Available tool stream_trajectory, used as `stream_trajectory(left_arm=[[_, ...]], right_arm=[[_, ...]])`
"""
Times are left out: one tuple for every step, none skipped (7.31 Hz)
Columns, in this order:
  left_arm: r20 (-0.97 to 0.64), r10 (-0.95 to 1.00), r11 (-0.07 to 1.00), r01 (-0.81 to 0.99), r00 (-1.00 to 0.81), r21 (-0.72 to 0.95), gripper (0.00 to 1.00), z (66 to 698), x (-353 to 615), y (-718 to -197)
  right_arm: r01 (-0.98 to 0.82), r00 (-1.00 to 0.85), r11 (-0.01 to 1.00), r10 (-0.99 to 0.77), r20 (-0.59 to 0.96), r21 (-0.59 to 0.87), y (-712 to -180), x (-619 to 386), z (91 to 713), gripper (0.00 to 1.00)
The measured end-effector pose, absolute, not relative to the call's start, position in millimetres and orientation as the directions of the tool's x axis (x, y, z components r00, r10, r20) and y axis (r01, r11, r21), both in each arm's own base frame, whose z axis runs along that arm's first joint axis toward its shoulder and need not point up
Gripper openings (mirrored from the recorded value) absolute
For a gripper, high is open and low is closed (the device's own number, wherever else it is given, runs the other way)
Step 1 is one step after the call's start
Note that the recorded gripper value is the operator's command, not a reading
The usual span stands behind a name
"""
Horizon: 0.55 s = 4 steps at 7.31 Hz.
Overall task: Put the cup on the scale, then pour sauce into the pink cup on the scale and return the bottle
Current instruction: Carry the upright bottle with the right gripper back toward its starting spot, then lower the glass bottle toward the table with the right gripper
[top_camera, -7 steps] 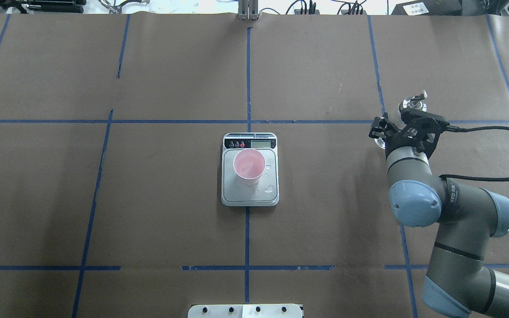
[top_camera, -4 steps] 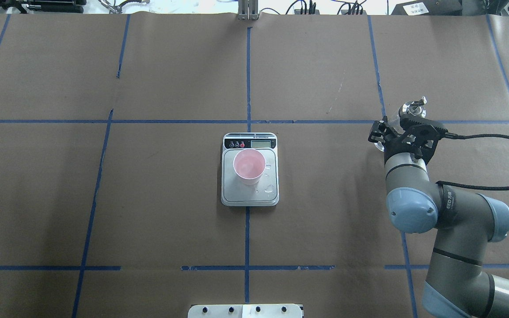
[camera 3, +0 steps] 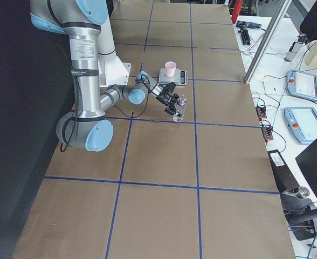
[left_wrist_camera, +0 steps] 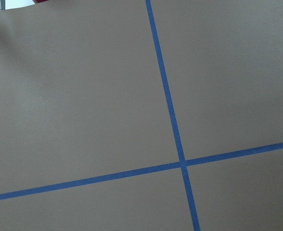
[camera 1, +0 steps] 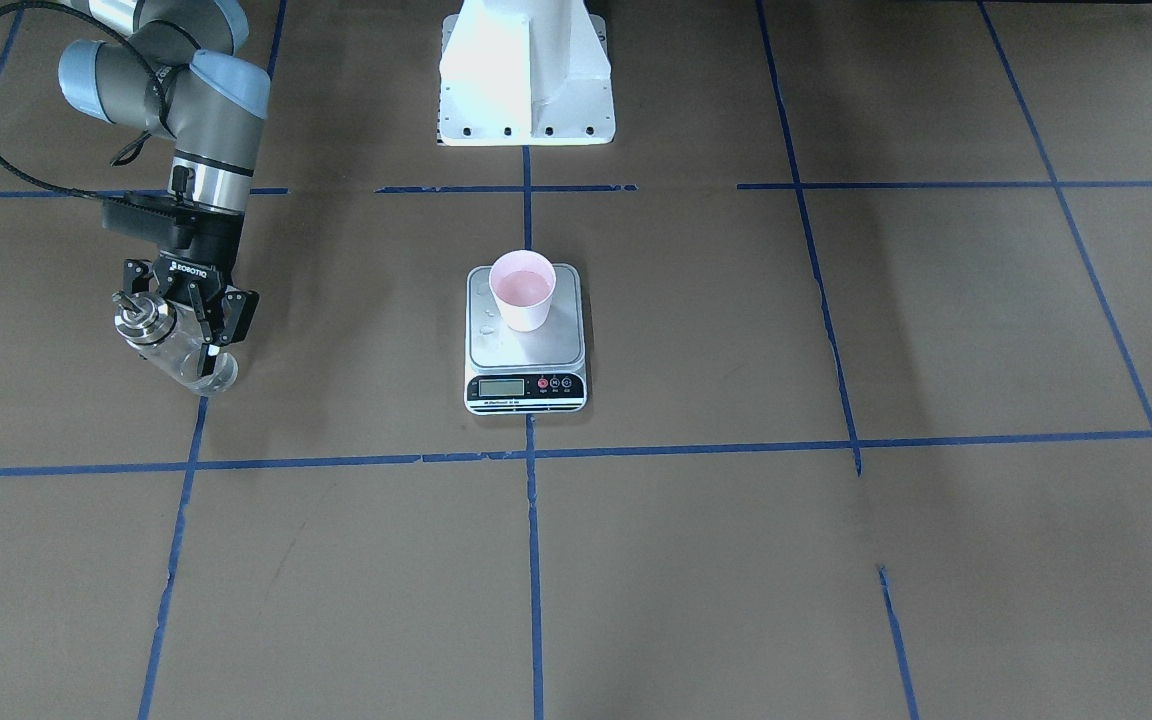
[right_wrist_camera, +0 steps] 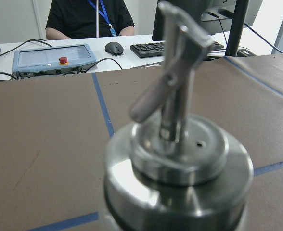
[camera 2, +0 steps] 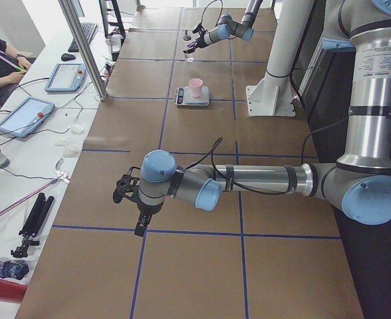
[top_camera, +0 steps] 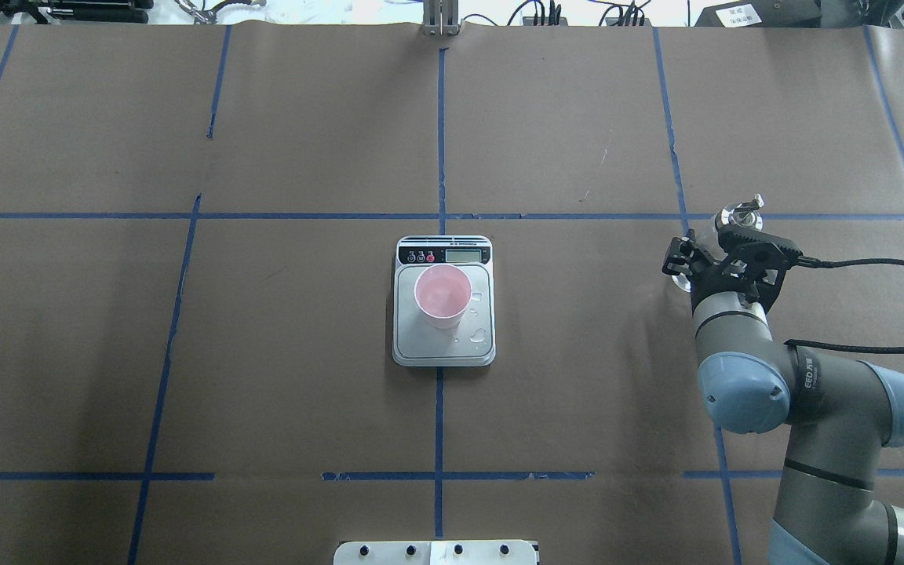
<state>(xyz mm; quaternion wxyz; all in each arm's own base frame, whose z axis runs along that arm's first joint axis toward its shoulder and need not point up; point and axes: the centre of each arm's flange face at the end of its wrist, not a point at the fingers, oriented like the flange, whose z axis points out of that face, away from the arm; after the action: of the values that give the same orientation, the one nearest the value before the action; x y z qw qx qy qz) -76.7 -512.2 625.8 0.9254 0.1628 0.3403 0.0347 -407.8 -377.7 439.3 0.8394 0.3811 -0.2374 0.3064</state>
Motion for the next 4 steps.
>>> stream_trajectory(left_arm=[[-0.619, 0.175, 0.944, 0.047, 0.766, 0.325, 1.00, 625.6, -76.7, -512.4], [-0.619, 0.176, 0.944, 0.047, 0.766, 0.326, 1.00, 625.3, -76.7, -512.6], [-0.619, 0.176, 0.944, 0.047, 0.766, 0.326, 1.00, 625.2, -76.6, -512.7], [-0.619, 0.176, 0.944, 0.047, 0.765, 0.326, 1.00, 625.0, -76.6, -512.8]], right_arm=[[-0.694, 0.700, 0.524, 0.332, 0.632, 0.493, -375.8, -408.6, 440.1, 0.00], [-0.692, 0.702, 0.527, 0.332, 0.631, 0.493, -374.3, -408.7, 441.6, 0.00], [-0.688, 0.706, 0.530, 0.331, 0.626, 0.496, -372.4, -407.9, 445.0, 0.00], [-0.683, 0.712, 0.532, 0.330, 0.620, 0.500, -370.6, -407.2, 448.3, 0.00]])
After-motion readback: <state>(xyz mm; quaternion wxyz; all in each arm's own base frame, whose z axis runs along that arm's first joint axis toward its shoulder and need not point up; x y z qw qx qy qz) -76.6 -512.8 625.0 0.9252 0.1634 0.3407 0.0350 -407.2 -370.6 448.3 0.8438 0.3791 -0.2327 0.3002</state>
